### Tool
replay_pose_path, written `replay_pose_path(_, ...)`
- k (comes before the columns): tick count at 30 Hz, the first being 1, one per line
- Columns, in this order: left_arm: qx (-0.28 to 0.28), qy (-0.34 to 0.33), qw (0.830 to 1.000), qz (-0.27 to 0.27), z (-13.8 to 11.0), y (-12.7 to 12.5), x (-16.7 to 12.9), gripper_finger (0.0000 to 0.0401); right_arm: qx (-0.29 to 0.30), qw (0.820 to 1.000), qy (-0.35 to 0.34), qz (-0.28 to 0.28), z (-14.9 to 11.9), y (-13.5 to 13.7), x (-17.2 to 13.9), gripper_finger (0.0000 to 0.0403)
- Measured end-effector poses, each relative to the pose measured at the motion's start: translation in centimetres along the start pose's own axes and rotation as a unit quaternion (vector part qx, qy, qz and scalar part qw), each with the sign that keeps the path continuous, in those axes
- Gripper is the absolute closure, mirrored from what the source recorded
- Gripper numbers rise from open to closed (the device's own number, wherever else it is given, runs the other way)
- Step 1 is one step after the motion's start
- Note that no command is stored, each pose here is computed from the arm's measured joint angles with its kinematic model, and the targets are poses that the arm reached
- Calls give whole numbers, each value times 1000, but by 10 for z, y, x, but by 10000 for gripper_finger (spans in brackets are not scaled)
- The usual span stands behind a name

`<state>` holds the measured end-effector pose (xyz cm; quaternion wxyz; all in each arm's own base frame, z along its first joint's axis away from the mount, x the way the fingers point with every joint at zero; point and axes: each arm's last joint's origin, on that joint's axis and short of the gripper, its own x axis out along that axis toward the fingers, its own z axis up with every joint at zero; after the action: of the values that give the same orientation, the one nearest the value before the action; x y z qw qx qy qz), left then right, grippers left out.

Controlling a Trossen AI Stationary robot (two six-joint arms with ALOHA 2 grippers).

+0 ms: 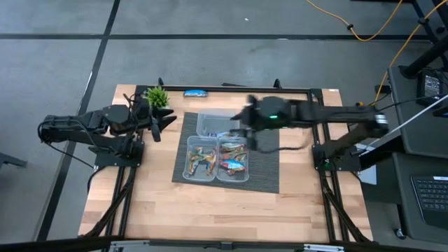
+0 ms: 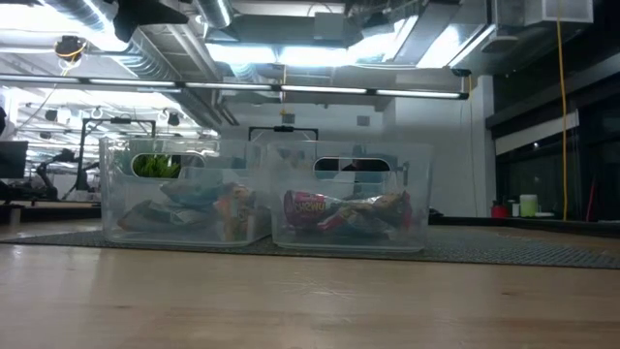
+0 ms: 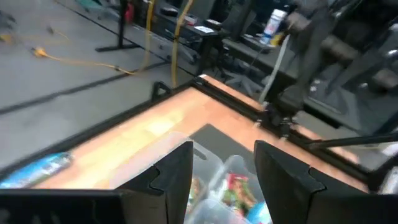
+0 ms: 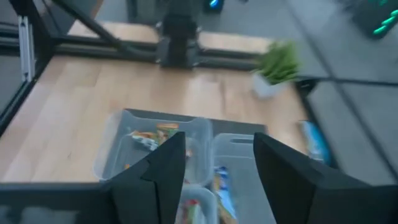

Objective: Pick and place Granola Bars by type
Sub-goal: Put the blue granola bar into the top transparent bin

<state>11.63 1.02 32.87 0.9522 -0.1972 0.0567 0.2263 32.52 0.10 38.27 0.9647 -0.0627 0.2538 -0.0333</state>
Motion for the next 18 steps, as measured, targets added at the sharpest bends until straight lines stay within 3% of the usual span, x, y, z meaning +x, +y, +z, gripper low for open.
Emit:
replay_pose_path(5,41,-51,997,32,8,-2,3,238,12,998,-53,-40,-16,-4,-75,228)
replay_pose_path(11,81,-123,988,46,22,-7,3,238,38,990,-118,-66,-68,-10,-152,233)
replay_pose_path(18,83,-140,982,95,24,-5,3,238,70,969,-227,-65,-141,-10,-201,234)
